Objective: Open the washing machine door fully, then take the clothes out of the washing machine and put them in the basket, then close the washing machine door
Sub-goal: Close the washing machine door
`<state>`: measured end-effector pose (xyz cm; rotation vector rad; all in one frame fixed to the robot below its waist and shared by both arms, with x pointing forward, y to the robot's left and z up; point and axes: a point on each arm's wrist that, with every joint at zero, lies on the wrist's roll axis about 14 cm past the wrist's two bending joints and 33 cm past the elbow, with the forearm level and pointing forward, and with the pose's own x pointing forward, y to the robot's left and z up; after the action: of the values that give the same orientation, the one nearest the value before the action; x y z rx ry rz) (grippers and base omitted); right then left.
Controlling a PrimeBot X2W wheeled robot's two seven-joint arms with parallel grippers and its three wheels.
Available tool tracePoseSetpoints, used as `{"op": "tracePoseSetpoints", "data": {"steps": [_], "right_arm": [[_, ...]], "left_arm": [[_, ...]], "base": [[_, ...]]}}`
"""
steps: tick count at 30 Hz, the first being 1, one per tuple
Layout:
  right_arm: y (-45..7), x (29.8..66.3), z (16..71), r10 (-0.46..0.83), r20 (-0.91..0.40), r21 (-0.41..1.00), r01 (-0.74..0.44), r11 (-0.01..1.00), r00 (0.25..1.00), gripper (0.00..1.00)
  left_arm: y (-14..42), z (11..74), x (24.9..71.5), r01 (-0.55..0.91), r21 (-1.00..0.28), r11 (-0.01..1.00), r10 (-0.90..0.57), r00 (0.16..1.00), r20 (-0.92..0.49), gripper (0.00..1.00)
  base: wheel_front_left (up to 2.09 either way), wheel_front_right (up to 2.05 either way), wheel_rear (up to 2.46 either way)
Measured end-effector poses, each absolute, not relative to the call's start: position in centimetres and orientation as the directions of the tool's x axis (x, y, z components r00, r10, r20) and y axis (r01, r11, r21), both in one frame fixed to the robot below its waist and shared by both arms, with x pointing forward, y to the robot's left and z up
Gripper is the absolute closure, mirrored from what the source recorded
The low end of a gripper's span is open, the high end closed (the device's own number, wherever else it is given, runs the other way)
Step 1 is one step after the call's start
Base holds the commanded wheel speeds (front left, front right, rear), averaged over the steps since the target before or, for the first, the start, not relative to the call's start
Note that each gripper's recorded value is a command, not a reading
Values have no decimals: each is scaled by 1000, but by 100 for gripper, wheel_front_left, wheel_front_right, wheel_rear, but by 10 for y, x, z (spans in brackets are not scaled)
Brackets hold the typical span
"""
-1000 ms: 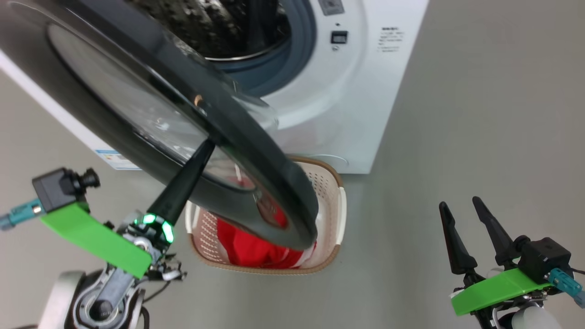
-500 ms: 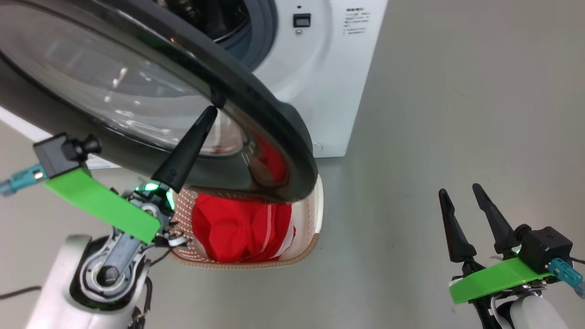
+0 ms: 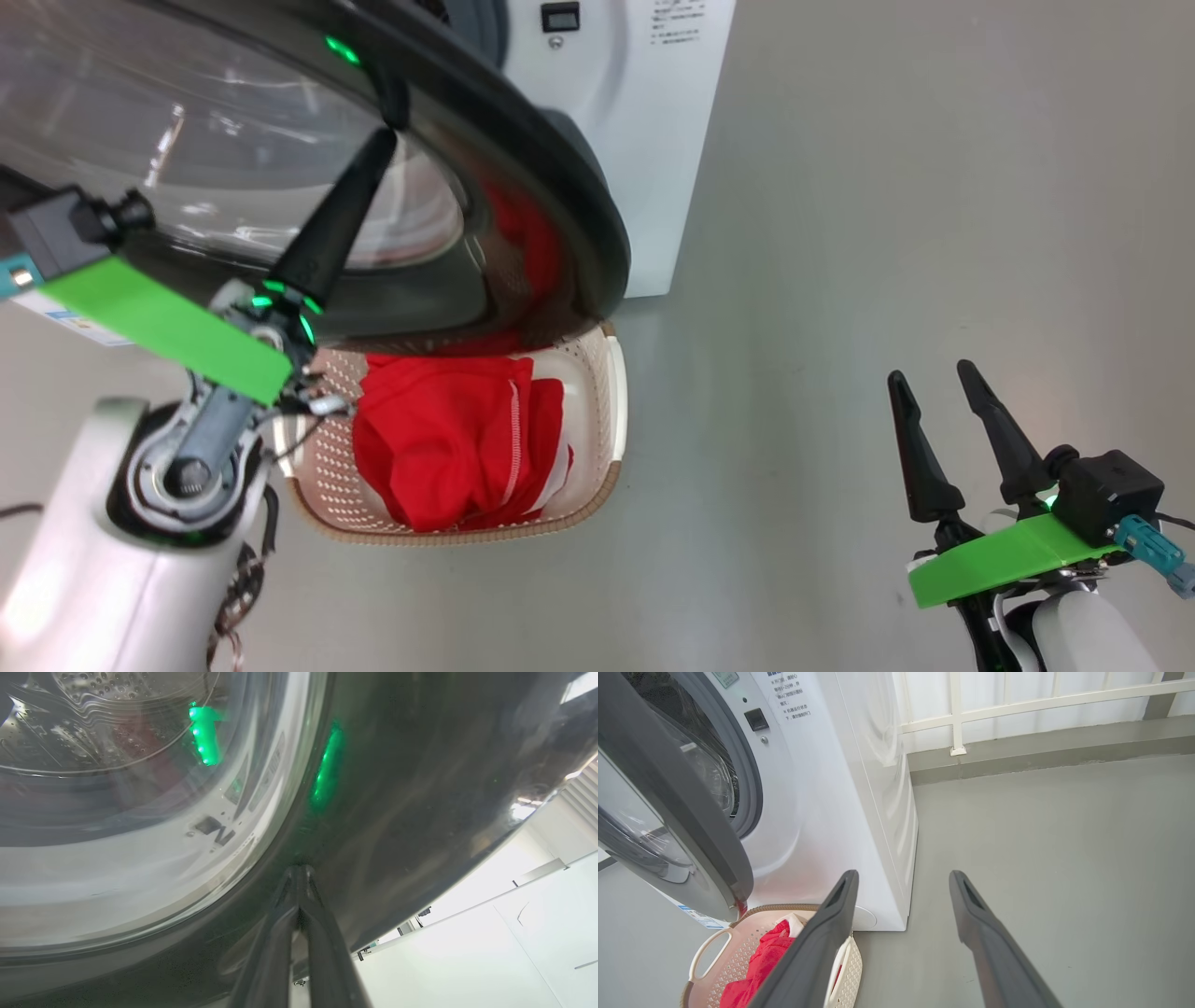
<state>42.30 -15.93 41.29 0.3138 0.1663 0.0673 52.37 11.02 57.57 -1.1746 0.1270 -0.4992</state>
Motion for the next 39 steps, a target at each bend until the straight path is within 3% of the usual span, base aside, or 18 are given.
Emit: {"op": "tracePoseSetpoints", "data": {"steps": [11, 20, 39], "right_arm": [[-167, 425, 411, 65, -155, 311, -14, 950, 986, 0], [-169, 425, 418, 57, -138, 313, -11, 950, 989, 0], [-148, 414, 432, 140, -111, 302, -101, 948, 984, 0]], "left_arm": [[108, 575, 555, 305, -900, 312, -400, 901, 167, 100], [108, 579, 551, 309, -895, 321, -394, 903, 170, 100], [159, 518, 458, 96, -924, 371, -200, 980, 21, 100]], "base": [[0, 0, 0], [0, 0, 0], [0, 0, 0]]}}
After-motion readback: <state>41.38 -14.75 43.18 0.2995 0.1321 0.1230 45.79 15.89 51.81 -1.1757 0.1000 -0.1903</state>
